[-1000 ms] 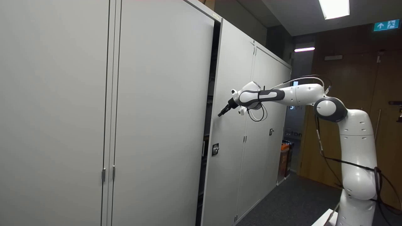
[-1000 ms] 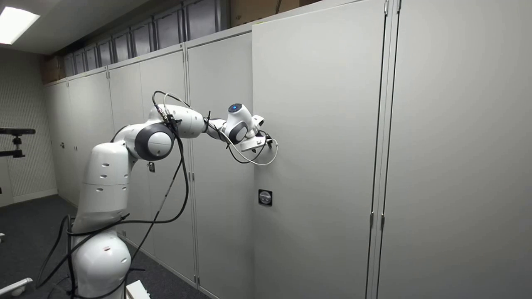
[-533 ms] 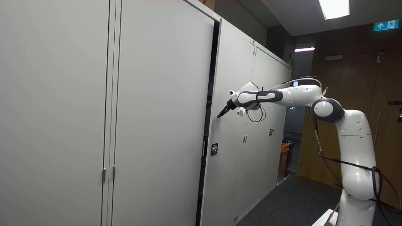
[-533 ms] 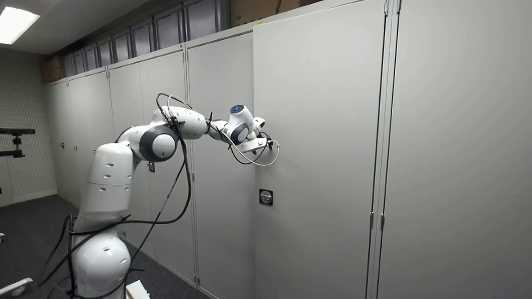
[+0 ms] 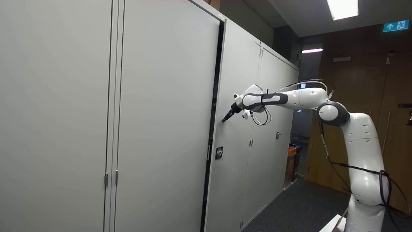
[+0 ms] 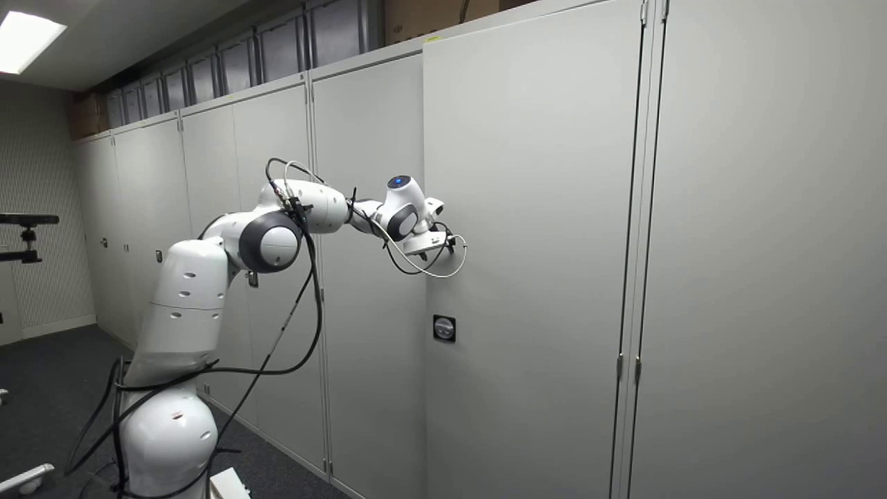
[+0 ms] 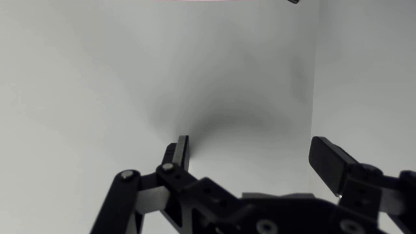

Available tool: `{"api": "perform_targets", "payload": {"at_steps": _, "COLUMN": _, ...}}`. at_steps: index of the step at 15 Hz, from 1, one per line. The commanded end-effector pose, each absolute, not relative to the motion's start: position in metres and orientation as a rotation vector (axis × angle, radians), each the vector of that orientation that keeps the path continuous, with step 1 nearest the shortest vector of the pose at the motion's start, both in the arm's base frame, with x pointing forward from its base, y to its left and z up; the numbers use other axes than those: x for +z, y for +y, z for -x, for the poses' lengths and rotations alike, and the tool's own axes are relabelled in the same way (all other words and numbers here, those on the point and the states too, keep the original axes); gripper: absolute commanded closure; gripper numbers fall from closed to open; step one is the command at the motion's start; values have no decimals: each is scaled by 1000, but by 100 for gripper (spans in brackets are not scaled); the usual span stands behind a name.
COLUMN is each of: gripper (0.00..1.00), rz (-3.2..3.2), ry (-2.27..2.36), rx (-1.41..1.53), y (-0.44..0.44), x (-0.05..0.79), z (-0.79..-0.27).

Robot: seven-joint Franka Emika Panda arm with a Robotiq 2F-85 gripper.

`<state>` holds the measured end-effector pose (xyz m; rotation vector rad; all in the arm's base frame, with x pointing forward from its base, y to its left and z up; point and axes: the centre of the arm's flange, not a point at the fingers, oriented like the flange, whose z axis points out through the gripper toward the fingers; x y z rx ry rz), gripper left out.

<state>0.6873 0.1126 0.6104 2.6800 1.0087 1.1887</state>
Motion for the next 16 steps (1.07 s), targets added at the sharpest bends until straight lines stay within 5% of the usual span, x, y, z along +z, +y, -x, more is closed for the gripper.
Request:
{"api": "perform_targets", "payload": {"at_steps": 1, "gripper": 0, "rz": -2689, "ry": 998, "rx": 1182, "y": 110, "x": 623, "z": -701}}
{"api": "perform_targets", "payload": {"at_steps": 16, "gripper": 0, "rz": -2729, "ry": 1021, "rx": 1077, "y": 108, "x": 605, "z": -718}}
